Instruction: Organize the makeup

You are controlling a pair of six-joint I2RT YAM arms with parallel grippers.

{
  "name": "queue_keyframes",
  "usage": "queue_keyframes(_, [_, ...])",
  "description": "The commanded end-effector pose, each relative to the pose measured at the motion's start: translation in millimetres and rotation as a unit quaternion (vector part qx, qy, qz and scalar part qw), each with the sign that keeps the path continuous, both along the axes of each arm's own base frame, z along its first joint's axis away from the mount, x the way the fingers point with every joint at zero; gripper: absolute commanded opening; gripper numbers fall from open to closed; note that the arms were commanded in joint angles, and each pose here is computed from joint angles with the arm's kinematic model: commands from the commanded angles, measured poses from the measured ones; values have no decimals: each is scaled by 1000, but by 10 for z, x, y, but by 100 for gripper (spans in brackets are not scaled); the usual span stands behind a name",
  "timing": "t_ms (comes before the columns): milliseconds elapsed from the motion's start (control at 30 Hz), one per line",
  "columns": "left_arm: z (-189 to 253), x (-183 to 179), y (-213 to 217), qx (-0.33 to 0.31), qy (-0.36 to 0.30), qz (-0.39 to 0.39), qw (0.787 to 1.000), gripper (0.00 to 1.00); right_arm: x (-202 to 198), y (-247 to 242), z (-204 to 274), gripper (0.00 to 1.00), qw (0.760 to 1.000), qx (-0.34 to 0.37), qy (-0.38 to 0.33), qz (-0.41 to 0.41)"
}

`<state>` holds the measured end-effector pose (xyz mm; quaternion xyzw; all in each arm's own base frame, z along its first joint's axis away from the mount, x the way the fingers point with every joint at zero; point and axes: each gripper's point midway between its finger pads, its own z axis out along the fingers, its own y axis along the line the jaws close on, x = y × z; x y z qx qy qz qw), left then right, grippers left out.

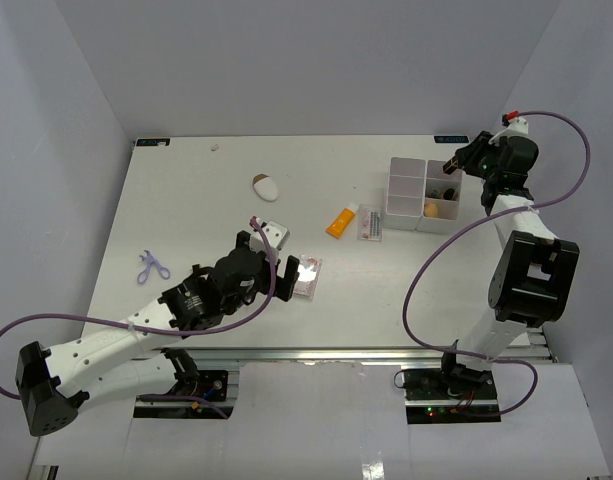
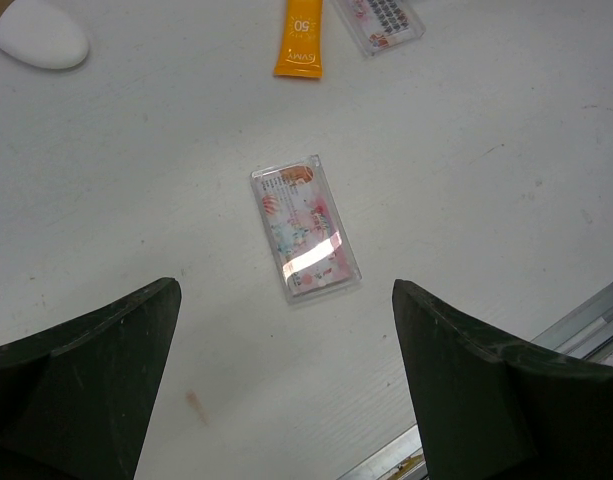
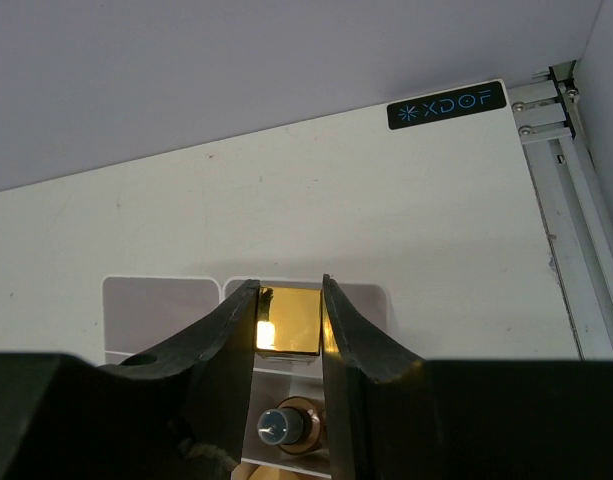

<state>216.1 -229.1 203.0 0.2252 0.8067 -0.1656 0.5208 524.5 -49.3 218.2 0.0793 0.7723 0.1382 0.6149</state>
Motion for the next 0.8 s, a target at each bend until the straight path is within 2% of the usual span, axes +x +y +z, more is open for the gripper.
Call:
queue_keyframes(0, [14,22,24,-9,-5,12,1000,98,161,-162,276,11,998,-31,-44,-24])
queue_keyframes(167, [36,20,38,-14,-9,13,1000,98,221,-243,193,14,998,-46,-37,-35])
queue_keyframes(367, [138,2,45,-41,-20,11,999,98,335,-309,99,25,997,-57,-28,-44])
queue_keyframes(433, [153,4,61,-54,-12,14,998,98,362,-314,98,31,997,-62,-28,-43])
queue_keyframes(567, [161,19,113,-81,15,20,996,98,321,-305,27,56,997,-68,-16,-35])
queue_keyframes(767, [114,116,254,-124,72,50,988,98,-17,-73,274,62,997,-71,-31,12])
